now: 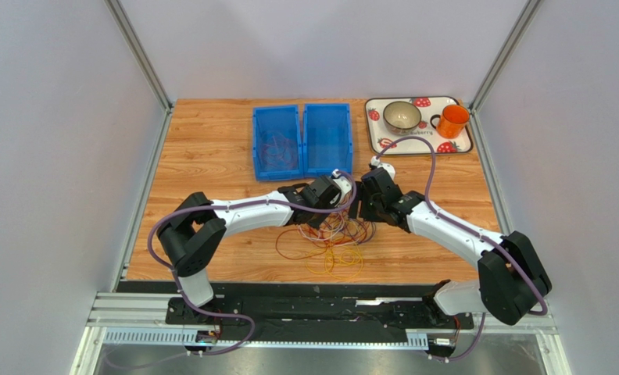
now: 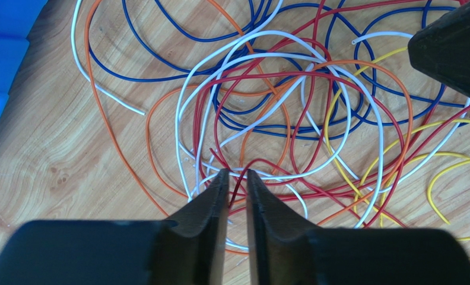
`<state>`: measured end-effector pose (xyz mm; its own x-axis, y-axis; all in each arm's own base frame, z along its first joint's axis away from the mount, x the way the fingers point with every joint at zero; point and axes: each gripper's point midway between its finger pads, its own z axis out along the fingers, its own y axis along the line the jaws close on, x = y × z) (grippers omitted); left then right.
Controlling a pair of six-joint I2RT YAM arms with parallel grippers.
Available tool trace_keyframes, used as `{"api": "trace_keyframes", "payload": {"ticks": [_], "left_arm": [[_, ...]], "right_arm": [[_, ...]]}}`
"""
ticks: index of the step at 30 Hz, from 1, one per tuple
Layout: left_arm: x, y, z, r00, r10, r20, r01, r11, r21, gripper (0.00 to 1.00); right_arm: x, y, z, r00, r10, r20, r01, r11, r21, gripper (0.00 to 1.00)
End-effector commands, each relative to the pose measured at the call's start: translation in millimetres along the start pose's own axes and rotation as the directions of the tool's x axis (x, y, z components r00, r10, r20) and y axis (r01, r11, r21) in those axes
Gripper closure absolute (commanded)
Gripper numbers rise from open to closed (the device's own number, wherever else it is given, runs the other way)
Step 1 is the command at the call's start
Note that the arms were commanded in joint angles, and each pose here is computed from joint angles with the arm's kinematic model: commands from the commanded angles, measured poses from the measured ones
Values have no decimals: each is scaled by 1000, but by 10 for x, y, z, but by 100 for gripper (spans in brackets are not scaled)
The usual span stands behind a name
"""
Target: Untangle the cables
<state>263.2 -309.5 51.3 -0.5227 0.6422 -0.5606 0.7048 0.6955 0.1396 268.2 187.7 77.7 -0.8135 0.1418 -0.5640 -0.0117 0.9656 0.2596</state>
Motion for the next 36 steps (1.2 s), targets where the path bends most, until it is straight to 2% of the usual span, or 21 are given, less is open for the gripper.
{"api": "trace_keyframes", "payload": {"ticks": [1, 4, 10, 13, 15, 16, 18, 21, 22, 24, 25, 28, 30, 33, 34, 35, 36], "left_arm": [[-277, -70, -93, 997, 28, 66, -30, 999, 35, 85], [-397, -63, -239, 995, 1, 98, -5, 999, 42, 99], [-816, 169, -913, 972, -71, 224, 75, 997, -13, 100], [-991, 291, -1415, 953, -118, 279, 128, 992, -17, 100], [-1148, 380, -1820, 919, -157, 360, 170, 985, -4, 100], [-1269, 447, -2146, 889, -178, 421, 192, 981, 10, 100], [-1380, 527, -2490, 855, -193, 482, 208, 978, 21, 100], [-1601, 637, -3231, 774, -209, 598, 208, 975, 72, 100], [-1716, 711, -3636, 717, -218, 662, 209, 973, 93, 100], [-1807, 784, -4060, 649, -224, 727, 203, 972, 118, 100], [-1878, 841, -4429, 580, -230, 782, 196, 970, 140, 100], [-1902, 819, -4962, 476, -220, 851, 116, 975, 188, 100], [-1862, 840, -4977, 472, -234, 850, 133, 972, 194, 100], [-1700, 858, -4541, 548, -254, 797, 204, 965, 167, 100], [-1582, 809, -4223, 596, -269, 756, 227, 960, 162, 100], [-1510, 787, -4056, 620, -279, 733, 243, 957, 158, 100], [-1392, 727, -3701, 672, -283, 685, 258, 956, 142, 100]], "right_arm": [[-171, 186, -33, 999, -12, 43, 15, 998, -58, 28], [-156, 191, -24, 999, -12, 36, 14, 998, -61, 28], [-158, 197, -45, 999, -8, 37, 10, 998, -66, 28], [-170, 215, -71, 999, -4, 42, 8, 997, -77, 28], [-161, 216, -73, 999, 0, 40, 4, 997, -82, 28], [-163, 222, -77, 999, 4, 40, -1, 996, -84, 28], [-147, 245, -85, 999, 9, 33, -6, 995, -99, 28], [-125, 275, -87, 1000, 14, 25, -11, 993, -116, 28], [-117, 280, -92, 1000, 16, 25, -13, 993, -119, 28], [-121, 284, -97, 999, 23, 25, -20, 992, -123, 29], [-117, 285, -108, 999, 22, 24, -19, 992, -126, 29], [-111, 282, -143, 999, 28, 28, -24, 991, -131, 29], [-115, 263, -175, 999, 33, 34, -29, 992, -127, 29], [-131, 223, -241, 998, 35, 52, -28, 992, -121, 29], [-142, 226, -277, 998, 36, 60, -28, 991, -128, 29], [-142, 224, -295, 997, 32, 64, -24, 991, -131, 29], [-150, 217, -325, 997, 27, 70, -18, 991, -133, 29]]}}
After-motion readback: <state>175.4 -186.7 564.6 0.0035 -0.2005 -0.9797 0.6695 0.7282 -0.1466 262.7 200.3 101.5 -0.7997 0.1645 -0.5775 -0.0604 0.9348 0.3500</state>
